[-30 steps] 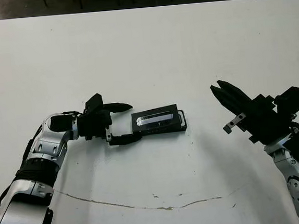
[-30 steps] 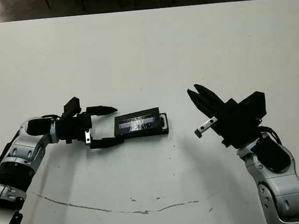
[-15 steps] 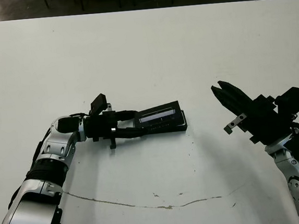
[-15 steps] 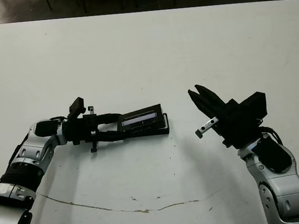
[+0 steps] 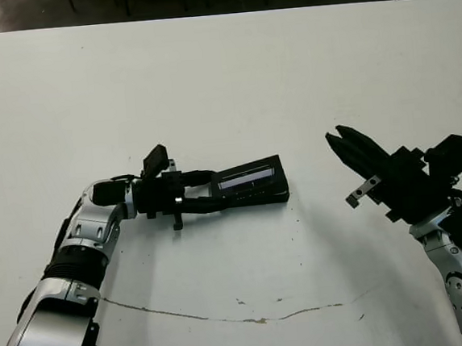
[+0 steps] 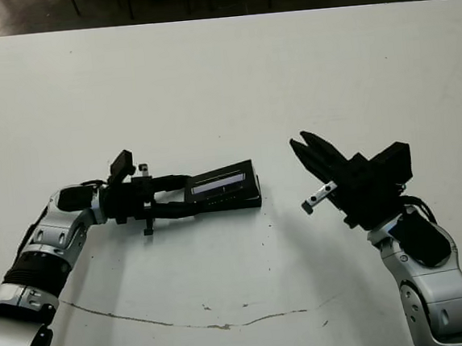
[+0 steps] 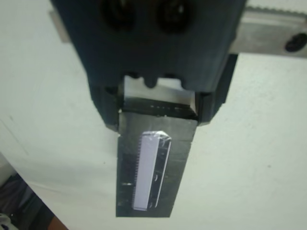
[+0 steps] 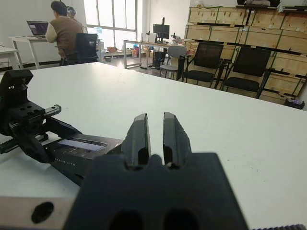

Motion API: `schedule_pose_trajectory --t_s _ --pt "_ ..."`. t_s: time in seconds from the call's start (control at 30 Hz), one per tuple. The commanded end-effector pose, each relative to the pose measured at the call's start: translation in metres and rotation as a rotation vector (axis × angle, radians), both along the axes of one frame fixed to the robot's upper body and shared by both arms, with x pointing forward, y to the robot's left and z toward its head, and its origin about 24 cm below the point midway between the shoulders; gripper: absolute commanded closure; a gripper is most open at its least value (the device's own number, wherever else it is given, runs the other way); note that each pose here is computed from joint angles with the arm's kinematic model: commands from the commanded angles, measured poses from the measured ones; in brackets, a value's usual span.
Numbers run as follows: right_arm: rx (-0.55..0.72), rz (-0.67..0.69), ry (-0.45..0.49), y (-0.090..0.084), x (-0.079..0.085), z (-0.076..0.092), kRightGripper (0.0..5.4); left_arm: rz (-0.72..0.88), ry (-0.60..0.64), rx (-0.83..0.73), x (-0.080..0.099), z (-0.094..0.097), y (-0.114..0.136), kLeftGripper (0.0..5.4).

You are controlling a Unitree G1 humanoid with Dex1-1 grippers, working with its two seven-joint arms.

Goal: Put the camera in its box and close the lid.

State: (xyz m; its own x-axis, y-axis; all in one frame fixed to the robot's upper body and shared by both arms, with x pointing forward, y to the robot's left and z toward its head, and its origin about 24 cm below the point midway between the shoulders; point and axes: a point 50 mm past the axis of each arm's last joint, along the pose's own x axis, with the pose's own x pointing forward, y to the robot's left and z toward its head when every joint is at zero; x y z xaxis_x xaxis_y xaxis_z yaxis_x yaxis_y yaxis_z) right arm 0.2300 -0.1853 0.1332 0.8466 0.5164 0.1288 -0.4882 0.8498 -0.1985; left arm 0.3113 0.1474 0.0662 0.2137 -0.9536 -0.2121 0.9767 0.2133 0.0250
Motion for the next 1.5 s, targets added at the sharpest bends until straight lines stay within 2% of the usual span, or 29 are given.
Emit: schedule_pose_trajectory --t_s 0.03,0.17,0.43,0.73,1.03,1.27,1.5 --pt "-0.006 -0.004 0.029 -0.001 -0.001 -0.005 5.40 0.062 0.075 0.062 -0.009 -0.020 0.009 4.00" --pt "-0.001 -0.008 0.036 -0.001 -0.001 -0.005 5.40 0.115 0.025 0.057 -0.008 -0.018 0.009 4.00" --pt "-0.002 -0.018 0.029 -0.002 -0.001 -0.005 5.40 0.185 0.025 0.058 -0.007 -0.021 0.007 4.00" --pt "0.001 -0.022 0.035 -0.002 0.000 -0.005 5.40 0.173 0.005 0.100 -0.004 -0.021 0.009 4.00" --pt "-0.003 -0.026 0.026 -0.004 0.000 -0.004 5.40 0.138 -0.050 0.226 0.005 -0.015 0.011 4.15" --pt "-0.002 -0.027 0.032 -0.004 -0.001 -0.004 5.40 0.116 -0.105 0.256 0.014 0.003 0.014 4.15" --pt "-0.005 -0.028 0.034 -0.005 -0.001 -0.004 5.40 0.117 -0.152 0.077 0.016 0.031 0.020 4.15"
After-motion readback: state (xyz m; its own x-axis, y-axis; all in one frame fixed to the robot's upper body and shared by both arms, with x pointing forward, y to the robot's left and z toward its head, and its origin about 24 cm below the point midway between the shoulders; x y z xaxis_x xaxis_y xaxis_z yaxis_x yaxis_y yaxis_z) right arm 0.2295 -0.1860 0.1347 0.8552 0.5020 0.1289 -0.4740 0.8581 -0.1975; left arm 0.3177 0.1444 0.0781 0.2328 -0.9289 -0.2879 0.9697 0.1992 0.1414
